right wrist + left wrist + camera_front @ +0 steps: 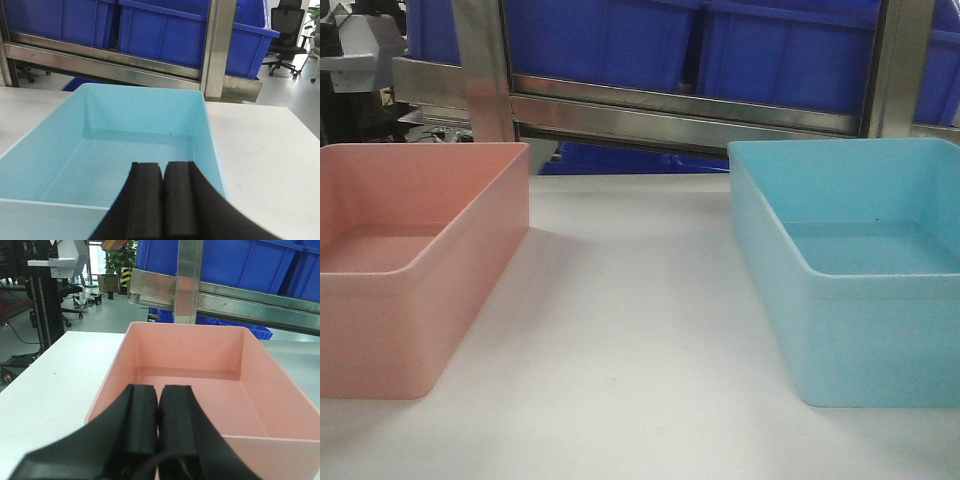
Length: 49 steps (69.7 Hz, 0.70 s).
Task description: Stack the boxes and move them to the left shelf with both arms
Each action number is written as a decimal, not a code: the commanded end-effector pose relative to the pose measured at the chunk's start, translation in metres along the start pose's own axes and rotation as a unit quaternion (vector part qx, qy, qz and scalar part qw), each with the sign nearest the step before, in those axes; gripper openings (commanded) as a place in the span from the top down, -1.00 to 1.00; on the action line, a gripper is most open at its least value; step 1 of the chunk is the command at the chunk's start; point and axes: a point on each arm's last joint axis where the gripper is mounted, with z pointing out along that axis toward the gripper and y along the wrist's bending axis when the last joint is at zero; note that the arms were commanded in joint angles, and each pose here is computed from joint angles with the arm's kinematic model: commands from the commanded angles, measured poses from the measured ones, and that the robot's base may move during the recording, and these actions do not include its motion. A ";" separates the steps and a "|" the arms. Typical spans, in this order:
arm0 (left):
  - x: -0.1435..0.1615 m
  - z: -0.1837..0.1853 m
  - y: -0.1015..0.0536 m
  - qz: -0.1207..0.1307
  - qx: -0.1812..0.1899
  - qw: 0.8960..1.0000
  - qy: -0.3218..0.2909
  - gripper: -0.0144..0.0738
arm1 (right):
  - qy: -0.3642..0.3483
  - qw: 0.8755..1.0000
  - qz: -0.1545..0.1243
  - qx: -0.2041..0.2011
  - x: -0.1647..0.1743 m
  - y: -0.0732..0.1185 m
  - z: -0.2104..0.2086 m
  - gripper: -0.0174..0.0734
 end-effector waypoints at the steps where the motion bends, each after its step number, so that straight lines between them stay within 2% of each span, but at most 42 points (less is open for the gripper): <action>1: 0.000 0.000 0.001 -0.003 -0.004 0.999 -0.038 0.70 | -0.039 0.999 -0.006 0.001 -0.008 0.000 0.000 0.49; 26: -0.003 0.000 0.001 -0.003 -0.003 0.999 -0.041 0.70 | -0.039 0.999 -0.006 0.001 -0.008 0.000 0.000 0.49; 35: -0.021 -0.001 0.000 -0.002 -0.001 1.000 -0.030 0.70 | -0.039 0.999 -0.006 0.001 -0.008 0.000 0.000 0.49; 43: -0.044 -0.001 -0.001 0.022 -0.002 1.000 0.001 0.70 | -0.039 0.999 -0.006 0.001 -0.008 0.000 0.000 0.49; 49: -0.061 0.004 -0.001 0.023 -0.001 0.999 0.032 0.69 | -0.039 0.999 -0.006 0.001 -0.008 0.000 0.000 0.49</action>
